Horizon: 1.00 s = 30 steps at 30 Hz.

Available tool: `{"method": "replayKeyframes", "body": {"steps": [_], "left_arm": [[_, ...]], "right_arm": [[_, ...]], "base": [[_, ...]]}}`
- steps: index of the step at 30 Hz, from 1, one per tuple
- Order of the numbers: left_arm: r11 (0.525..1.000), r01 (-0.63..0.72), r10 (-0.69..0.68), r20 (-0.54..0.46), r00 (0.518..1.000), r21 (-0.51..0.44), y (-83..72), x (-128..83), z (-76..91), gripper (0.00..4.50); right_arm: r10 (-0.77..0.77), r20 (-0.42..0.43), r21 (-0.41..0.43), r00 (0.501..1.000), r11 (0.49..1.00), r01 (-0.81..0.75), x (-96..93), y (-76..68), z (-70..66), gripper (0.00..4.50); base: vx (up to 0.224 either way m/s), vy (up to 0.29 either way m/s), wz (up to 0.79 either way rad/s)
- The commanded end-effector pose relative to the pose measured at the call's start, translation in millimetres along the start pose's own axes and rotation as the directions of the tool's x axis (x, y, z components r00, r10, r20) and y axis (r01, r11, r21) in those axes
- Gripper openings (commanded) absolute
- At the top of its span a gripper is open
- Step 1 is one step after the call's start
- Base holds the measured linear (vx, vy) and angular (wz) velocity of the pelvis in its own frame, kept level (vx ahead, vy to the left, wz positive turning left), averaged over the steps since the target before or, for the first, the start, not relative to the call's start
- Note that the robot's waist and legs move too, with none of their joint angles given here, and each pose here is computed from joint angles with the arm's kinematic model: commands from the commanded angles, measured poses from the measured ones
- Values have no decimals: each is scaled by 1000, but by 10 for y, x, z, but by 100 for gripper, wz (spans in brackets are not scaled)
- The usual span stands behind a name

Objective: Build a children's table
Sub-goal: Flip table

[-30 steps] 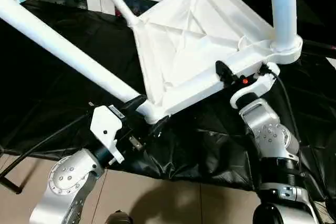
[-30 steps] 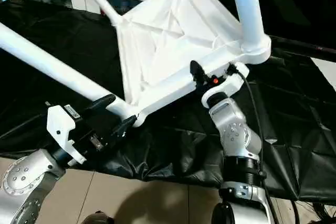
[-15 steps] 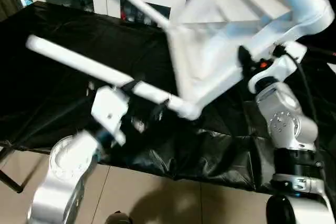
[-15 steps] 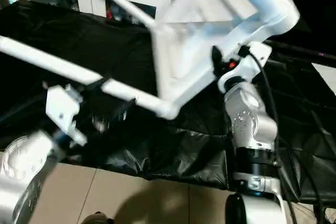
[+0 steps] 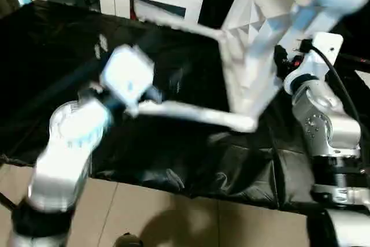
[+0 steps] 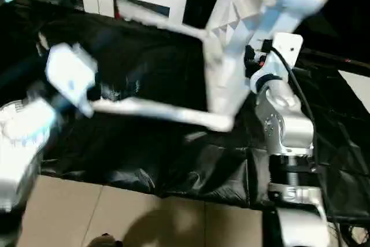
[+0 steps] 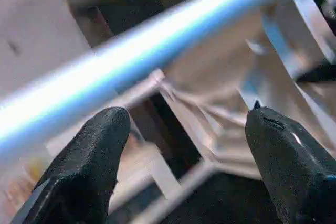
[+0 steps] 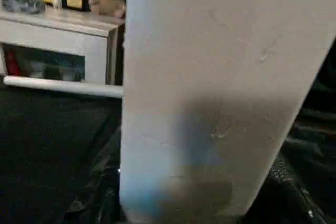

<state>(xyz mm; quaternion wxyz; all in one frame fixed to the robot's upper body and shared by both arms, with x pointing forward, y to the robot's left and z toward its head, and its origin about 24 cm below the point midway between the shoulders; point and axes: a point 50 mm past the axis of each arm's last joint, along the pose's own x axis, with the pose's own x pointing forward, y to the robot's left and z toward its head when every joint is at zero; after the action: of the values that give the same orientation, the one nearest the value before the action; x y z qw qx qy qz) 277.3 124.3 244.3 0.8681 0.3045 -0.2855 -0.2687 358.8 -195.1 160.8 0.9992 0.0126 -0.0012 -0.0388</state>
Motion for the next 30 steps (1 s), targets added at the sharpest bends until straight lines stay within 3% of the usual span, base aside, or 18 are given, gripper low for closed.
{"method": "replayKeyframes", "body": {"steps": [1,6,8,11,12,19,30], "left_arm": [[998,12,-14,35,999,69,7,79,82,398],[976,30,-50,87,995,215,28,190,176,398],[962,24,-53,102,993,270,34,239,198,398],[931,-3,-39,108,993,365,82,328,199,398],[906,-22,-16,86,996,423,148,374,152,398],[850,-93,52,93,994,518,359,514,102,398],[814,-112,78,84,993,570,419,661,-33,398]], "right_arm": [[-70,-22,-89,997,994,68,10,-107,-7,174],[-23,-34,-132,999,991,19,0,26,-62,174],[9,-52,-139,999,990,-16,-14,81,-120,238],[33,-64,-153,997,987,-43,-48,137,-192,249],[36,-64,-143,997,989,-45,-60,157,-210,271],[45,-62,-140,997,989,-53,-99,169,-314,271],[72,-104,-128,992,988,-86,-87,133,-533,271]], "base": [[0,0,0],[0,0,0],[0,0,0],[0,0,0],[0,0,0],[0,0,0],[0,0,0]]}}
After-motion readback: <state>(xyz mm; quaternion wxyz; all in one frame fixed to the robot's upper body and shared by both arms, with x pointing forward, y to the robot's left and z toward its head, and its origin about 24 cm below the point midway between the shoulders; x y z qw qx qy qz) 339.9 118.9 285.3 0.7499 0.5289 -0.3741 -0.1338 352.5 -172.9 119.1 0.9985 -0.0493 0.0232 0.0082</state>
